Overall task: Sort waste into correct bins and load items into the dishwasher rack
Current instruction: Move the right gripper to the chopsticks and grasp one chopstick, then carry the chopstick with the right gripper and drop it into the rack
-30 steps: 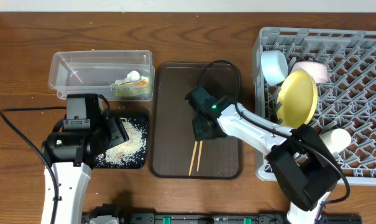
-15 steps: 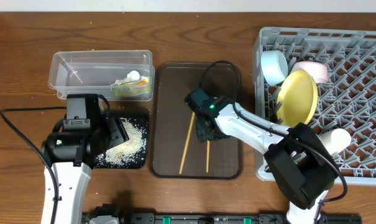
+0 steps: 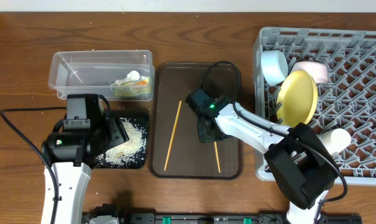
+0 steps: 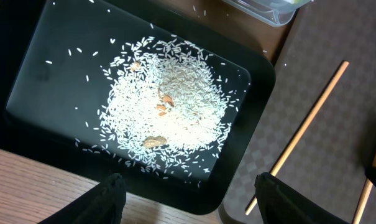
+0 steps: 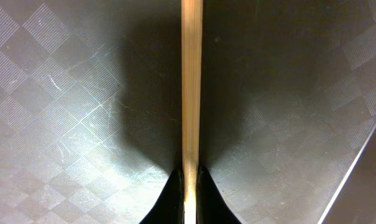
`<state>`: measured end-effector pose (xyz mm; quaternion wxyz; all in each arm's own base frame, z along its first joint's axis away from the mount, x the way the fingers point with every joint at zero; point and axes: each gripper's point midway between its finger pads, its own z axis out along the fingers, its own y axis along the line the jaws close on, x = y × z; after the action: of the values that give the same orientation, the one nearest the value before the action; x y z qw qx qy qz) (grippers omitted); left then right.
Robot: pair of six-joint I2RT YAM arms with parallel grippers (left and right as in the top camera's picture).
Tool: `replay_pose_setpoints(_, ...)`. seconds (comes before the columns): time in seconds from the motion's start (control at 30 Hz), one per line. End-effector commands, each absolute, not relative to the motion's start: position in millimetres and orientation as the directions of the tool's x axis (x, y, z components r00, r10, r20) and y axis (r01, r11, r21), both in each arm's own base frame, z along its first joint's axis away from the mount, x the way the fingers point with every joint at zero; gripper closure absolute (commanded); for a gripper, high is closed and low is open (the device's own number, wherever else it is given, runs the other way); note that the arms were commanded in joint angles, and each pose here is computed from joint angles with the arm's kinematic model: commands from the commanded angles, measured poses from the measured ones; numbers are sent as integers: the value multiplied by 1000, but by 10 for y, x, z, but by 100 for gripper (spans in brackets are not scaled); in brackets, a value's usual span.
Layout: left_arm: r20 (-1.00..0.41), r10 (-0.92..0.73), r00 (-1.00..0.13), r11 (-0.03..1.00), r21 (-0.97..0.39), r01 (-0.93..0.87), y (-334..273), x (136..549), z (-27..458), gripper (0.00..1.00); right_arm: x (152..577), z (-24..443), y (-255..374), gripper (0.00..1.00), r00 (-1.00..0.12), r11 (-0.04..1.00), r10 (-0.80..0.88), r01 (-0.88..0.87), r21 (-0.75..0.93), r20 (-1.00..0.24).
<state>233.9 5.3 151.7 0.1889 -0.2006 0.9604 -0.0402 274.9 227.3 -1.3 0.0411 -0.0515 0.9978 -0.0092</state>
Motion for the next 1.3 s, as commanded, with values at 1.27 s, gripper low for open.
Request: replay_pose_setpoints(1.27,-336,-410,-848,912,-149,-382,70,2324,1511,30,3148,1223,491,68,-966,1000,8,13,-17,-259)
